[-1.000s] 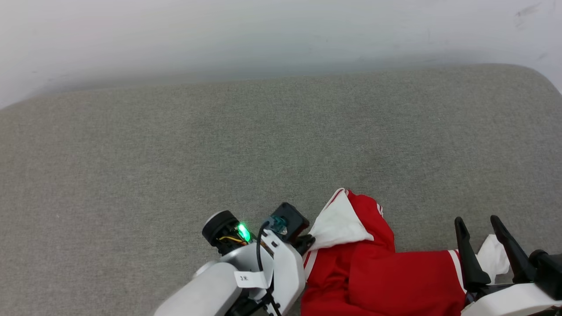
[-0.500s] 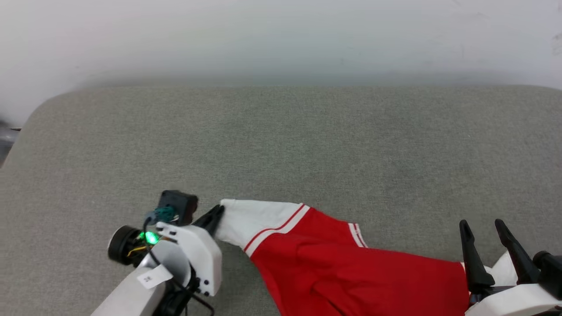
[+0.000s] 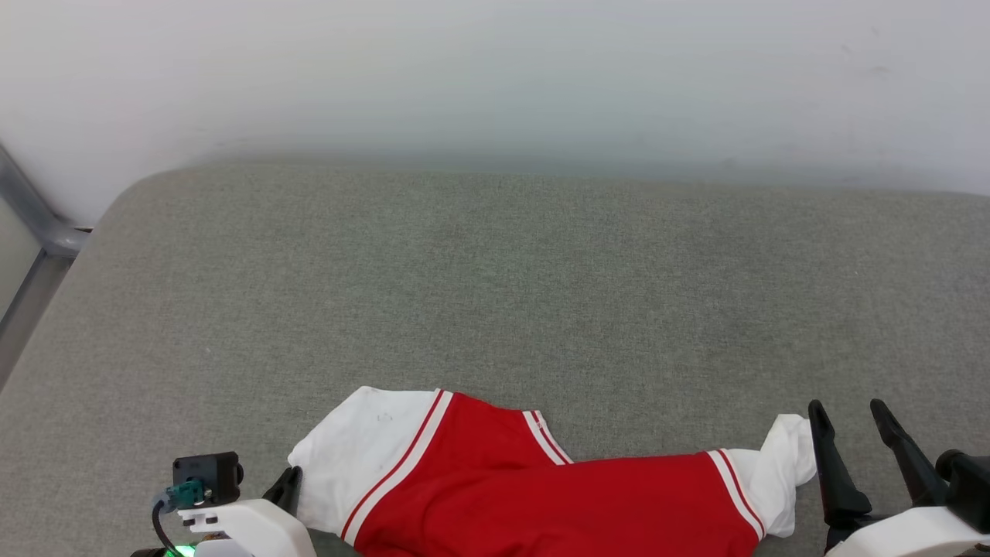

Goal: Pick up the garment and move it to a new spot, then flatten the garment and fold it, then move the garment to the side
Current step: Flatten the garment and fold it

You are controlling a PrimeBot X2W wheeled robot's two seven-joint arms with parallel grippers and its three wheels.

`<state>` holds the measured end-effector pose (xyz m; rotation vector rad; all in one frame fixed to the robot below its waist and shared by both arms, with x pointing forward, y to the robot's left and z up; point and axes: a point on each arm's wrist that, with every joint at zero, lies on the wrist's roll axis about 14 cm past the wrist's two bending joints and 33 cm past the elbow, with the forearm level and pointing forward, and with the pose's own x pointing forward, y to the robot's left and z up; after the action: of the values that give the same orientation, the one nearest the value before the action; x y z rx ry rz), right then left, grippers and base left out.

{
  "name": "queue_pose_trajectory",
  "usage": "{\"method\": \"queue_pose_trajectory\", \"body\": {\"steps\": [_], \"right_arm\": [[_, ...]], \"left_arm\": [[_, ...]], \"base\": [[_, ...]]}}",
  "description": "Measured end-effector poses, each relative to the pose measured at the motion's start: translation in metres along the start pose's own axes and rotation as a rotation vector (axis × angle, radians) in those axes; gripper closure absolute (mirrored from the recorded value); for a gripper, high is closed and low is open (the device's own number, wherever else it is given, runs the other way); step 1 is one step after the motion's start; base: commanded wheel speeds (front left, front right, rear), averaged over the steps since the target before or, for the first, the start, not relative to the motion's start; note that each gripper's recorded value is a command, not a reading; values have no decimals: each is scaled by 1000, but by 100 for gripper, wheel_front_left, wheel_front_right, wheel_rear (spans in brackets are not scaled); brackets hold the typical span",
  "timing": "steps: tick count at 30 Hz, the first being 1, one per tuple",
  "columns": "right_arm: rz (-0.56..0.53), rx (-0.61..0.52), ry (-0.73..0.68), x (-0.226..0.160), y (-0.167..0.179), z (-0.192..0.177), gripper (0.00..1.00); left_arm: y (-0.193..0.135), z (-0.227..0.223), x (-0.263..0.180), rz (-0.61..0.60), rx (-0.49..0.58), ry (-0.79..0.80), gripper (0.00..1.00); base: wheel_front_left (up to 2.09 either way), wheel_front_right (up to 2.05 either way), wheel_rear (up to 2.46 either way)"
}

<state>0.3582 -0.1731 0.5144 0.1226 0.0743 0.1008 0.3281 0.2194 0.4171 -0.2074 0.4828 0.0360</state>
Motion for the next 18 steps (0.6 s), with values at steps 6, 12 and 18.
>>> {"method": "queue_pose_trajectory", "body": {"steps": [6,12,18], "right_arm": [[-3,3,-2,-4,-1,3,0],[-29,20,54,-9,-10,-7,0],[-99,51,265,-15,-33,-50,0]], "left_arm": [[-14,32,-4,-37,13,-178,0],[-29,81,-13,-79,60,-409,0],[-47,112,-23,-123,85,-546,0]], "base": [[0,0,0],[0,0,0],[0,0,0]]}}
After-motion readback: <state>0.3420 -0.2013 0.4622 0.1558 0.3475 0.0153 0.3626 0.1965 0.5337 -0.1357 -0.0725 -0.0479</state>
